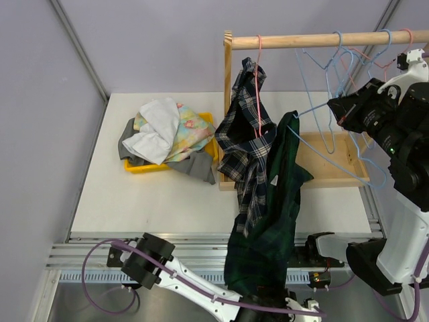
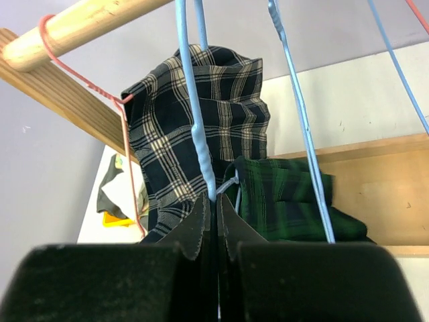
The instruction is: Remove the skirt from the hanger
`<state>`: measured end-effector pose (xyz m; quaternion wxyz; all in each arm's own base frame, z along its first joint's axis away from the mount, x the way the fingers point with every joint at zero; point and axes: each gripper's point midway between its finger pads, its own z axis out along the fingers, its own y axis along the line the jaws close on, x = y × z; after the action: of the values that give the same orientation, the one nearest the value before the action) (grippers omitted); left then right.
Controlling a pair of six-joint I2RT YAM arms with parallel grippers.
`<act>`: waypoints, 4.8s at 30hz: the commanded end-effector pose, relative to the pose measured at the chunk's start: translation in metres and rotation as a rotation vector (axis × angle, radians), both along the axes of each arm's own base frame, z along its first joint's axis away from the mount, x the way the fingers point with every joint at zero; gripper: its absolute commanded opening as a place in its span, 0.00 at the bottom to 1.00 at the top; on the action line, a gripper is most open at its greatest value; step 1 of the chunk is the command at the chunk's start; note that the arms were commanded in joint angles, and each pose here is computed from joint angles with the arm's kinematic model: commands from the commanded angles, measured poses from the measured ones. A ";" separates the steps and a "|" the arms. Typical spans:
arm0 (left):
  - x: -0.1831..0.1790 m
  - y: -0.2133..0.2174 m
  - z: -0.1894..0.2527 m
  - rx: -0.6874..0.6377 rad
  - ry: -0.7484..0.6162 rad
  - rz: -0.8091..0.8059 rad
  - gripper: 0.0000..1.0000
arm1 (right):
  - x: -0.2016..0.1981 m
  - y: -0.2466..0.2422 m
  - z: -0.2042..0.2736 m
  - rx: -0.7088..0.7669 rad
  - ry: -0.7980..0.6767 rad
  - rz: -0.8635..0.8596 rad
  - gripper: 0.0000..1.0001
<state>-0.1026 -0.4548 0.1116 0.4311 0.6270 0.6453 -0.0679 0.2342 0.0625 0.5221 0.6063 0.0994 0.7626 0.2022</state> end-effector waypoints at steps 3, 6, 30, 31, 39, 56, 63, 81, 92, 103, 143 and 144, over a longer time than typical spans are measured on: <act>-0.010 0.005 0.026 -0.068 0.056 0.039 0.00 | -0.002 -0.008 0.079 0.053 -0.314 -0.040 0.00; 0.038 0.014 0.037 -0.101 0.065 0.151 0.00 | -0.025 0.001 0.064 0.056 -0.287 0.029 0.00; 0.093 0.122 0.097 -0.069 0.151 0.434 0.00 | 0.000 0.017 0.049 0.053 -0.244 0.095 0.00; 0.089 0.126 0.112 -0.099 0.146 0.448 0.00 | 0.010 0.018 0.047 0.051 -0.241 0.093 0.00; 0.068 0.168 0.169 -0.234 0.216 0.446 0.00 | 0.097 0.032 0.054 0.033 -0.247 0.096 0.00; 0.218 0.224 0.323 -0.556 -0.060 0.641 0.00 | 0.134 0.040 -0.027 0.017 -0.069 0.103 0.00; 0.303 0.311 0.419 -0.769 -0.285 0.816 0.00 | 0.114 0.034 -0.061 -0.002 -0.007 0.094 0.77; 0.534 0.360 0.469 -0.859 -0.476 0.976 0.00 | 0.060 0.026 -0.103 -0.002 0.053 0.093 0.99; 0.587 0.341 0.228 -0.707 0.055 1.153 0.11 | 0.032 0.018 -0.110 -0.014 0.043 0.078 1.00; 0.463 0.320 0.225 -0.801 0.058 1.034 0.99 | 0.026 0.020 -0.125 0.010 0.064 0.090 0.99; 0.369 0.319 0.462 -0.912 -0.422 0.806 0.00 | 0.006 0.012 -0.124 0.016 0.042 0.059 0.99; 0.373 0.320 0.473 -0.911 -0.451 0.800 0.00 | 0.007 0.013 -0.125 0.019 0.044 0.060 0.99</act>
<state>0.2369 -0.1372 0.5685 0.7533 0.0853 0.6373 -0.1384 0.2321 0.0739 0.3901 0.5674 0.0831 0.7896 0.2182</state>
